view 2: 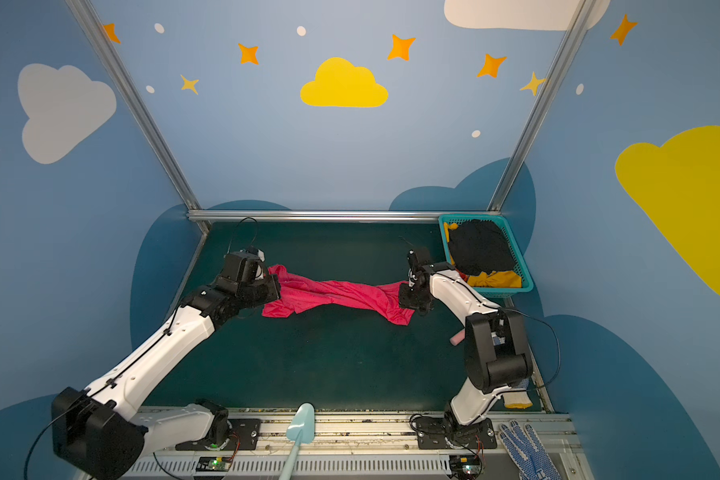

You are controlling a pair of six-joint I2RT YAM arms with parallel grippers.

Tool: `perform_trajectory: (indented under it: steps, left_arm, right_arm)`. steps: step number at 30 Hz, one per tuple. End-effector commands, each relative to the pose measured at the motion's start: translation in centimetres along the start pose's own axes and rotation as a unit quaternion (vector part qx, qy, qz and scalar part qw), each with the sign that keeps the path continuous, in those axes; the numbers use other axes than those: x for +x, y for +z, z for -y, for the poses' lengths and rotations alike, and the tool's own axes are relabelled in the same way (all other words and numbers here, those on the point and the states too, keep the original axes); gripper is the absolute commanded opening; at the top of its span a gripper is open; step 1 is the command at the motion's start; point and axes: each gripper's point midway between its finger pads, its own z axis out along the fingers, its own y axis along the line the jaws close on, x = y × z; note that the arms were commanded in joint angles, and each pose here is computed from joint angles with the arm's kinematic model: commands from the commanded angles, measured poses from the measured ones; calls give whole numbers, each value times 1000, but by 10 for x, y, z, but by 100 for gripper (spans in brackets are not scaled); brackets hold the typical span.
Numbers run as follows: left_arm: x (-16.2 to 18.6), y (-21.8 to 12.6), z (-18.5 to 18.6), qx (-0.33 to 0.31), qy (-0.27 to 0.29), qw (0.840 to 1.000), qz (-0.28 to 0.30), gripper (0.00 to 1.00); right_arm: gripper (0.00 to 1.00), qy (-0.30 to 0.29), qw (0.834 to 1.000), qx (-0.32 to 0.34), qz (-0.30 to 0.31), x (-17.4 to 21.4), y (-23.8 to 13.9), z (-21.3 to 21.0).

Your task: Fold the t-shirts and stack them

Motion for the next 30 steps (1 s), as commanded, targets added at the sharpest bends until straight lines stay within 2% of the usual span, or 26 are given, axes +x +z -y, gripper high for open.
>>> perform_trajectory:
  steps: [1, 8, 12, 19, 26, 30]
  left_arm:
    - [-11, -15, -4, -12, -5, 1000, 24, 5]
    - [-11, -19, -6, -15, -6, 999, 31, 5]
    - [-11, -19, -7, -16, -8, 999, 32, 5]
    - [-8, -17, -8, -17, -9, 999, 27, 5]
    - [-8, -16, -7, -14, -9, 1000, 26, 5]
    - [-7, -16, -7, -14, -8, 1000, 25, 5]
  right_arm:
    - [45, -2, 1000, -12, 5, -14, 7, -8]
    - [33, 4, 999, -35, -8, -22, 22, -18]
    - [32, 4, 999, -46, -4, -21, 20, -26]
    - [40, -6, 998, -64, 3, -15, 12, -40]
    - [58, -18, 997, -71, 12, -15, 1, -51]
    - [59, -20, 998, -62, 18, -15, -2, -51]
